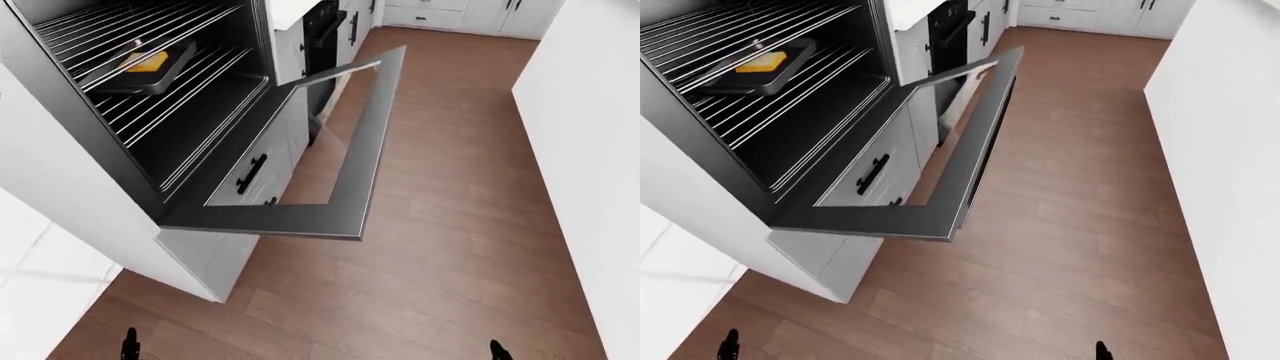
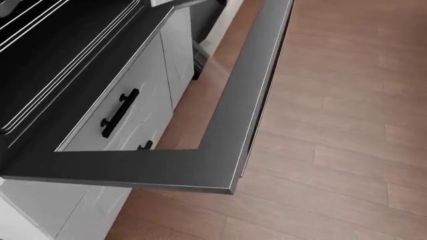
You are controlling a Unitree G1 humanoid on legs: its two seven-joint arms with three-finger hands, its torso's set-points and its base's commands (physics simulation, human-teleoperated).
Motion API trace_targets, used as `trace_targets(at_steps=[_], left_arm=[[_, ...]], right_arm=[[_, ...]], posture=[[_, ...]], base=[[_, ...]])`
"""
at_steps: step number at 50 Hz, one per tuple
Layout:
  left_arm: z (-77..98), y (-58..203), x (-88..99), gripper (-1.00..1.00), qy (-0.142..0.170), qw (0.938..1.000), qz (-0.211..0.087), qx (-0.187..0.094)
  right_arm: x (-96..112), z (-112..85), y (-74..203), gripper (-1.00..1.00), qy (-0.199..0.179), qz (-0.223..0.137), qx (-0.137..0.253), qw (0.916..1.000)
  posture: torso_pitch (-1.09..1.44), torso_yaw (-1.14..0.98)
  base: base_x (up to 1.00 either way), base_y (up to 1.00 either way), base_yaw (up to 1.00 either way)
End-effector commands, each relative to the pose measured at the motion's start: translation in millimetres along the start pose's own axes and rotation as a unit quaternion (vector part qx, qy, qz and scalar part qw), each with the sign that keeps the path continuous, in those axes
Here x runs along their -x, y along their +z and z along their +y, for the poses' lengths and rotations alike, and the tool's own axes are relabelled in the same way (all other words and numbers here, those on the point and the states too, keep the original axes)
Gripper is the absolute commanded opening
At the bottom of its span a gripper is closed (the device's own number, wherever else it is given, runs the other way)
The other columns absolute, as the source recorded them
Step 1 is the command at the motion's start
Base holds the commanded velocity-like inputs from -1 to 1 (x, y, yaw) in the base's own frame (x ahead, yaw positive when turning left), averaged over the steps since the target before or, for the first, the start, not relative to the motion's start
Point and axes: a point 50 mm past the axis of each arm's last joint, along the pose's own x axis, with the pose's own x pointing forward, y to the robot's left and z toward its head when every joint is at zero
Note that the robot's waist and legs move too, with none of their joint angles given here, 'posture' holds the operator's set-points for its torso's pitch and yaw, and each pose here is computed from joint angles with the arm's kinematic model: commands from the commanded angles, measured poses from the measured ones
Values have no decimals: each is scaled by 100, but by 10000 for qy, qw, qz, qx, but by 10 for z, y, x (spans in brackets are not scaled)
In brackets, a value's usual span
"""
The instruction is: Close the oven door.
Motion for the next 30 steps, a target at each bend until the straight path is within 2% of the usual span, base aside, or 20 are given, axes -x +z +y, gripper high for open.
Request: trace_targets(at_steps=[1,30], left_arm=[[82,72,-39,100,154,9997,-205,8],[83,73,-41,100,156,9997,-201,11]], right_arm=[[-23,-55,103,100,-60,-244,9,9997],[-26,-39,98,100,36,-204,-4,9998]], posture=[[0,0],[0,0]], base=[[0,5,0],[5,32,0]])
